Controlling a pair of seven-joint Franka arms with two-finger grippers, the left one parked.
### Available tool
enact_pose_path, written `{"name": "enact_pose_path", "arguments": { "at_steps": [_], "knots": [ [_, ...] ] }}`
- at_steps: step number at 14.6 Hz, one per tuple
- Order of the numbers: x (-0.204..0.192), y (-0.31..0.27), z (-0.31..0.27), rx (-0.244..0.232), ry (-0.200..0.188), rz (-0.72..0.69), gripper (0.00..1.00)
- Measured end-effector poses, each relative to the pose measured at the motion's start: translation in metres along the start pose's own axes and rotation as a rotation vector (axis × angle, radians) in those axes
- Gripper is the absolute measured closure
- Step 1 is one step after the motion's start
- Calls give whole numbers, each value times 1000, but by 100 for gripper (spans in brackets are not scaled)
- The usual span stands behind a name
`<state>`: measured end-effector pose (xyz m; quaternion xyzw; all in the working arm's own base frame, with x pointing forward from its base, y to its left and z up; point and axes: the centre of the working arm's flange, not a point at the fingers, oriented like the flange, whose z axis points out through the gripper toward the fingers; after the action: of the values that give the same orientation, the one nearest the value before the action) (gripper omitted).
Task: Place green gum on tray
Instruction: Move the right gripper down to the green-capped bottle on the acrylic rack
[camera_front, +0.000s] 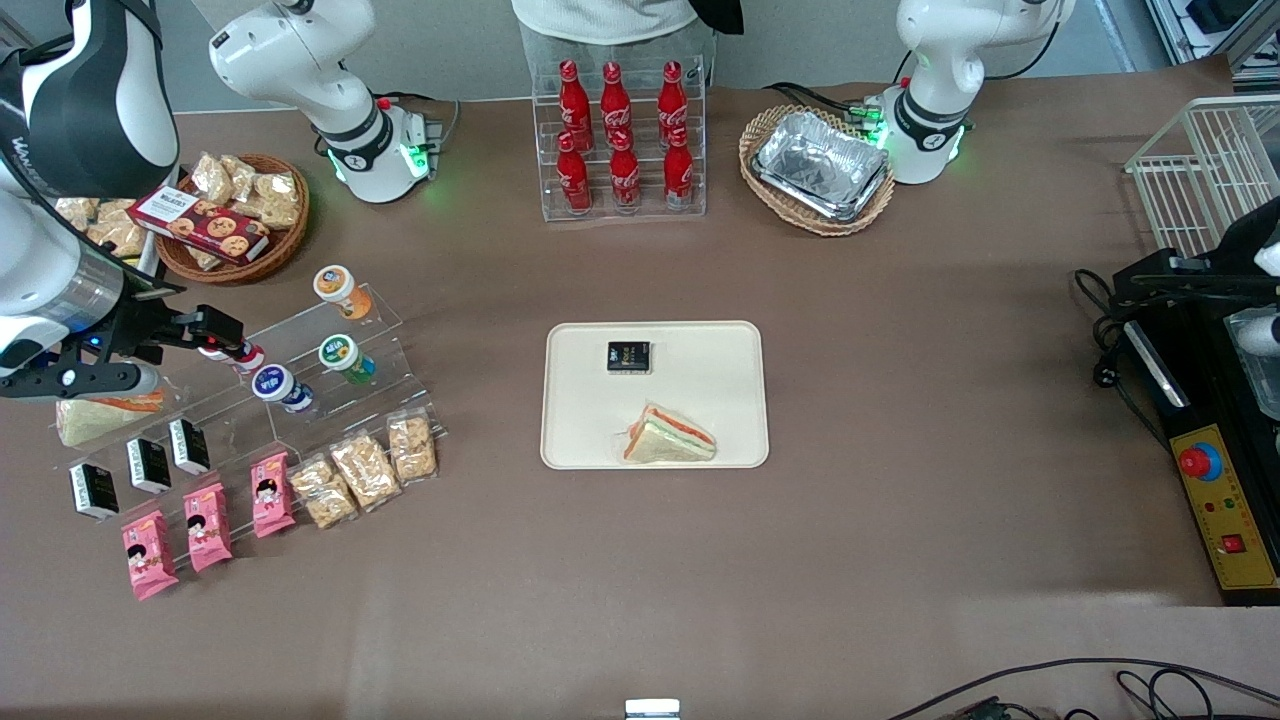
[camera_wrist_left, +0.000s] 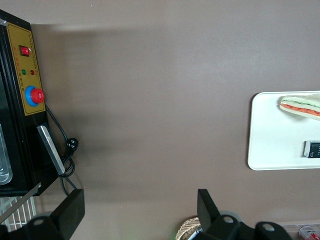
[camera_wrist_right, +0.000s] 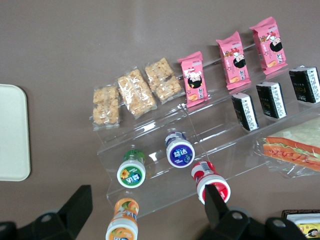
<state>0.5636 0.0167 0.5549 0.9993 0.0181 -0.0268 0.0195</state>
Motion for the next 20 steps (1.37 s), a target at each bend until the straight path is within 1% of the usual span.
{"name": "enact_pose_path", "arguments": {
  "at_steps": [5, 7, 11, 16, 18, 20],
  "knots": [
    [0, -8, -1, 3, 1, -13, 0],
    [0, -10, -1, 28, 1, -10, 0],
    [-2, -13, -3, 49, -1, -12, 0],
    [-22, -25, -5, 88, -14, -53, 0],
    [-36, -31, 0, 106, -29, -57, 0],
    [-53, -37, 6, 88, -35, -64, 0]
  ]
}}
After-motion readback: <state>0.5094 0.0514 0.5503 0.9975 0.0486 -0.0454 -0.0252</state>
